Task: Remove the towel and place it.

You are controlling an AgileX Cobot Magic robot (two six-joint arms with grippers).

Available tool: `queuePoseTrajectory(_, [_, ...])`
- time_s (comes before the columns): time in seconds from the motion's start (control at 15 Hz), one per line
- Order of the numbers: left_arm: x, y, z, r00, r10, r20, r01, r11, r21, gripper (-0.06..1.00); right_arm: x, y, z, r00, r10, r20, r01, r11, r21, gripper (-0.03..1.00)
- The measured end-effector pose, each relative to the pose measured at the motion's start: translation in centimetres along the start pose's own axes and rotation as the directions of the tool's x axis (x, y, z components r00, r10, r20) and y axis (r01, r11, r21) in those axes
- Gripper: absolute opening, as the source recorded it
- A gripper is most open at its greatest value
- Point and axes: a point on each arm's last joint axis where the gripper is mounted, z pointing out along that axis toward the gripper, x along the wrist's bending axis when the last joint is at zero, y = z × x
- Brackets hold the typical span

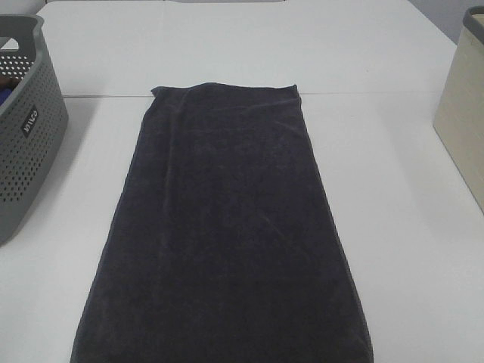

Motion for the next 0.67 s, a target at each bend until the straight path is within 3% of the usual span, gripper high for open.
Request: queuePoseTrajectory(0.67, [-0.02,0.0,0.0,1.0,-0.001,0.002,0.001,1.0,0.0,0.68,0.0,0.0,0.0,1.0,0.0,0.0,0.0,1.0,0.0,0.61])
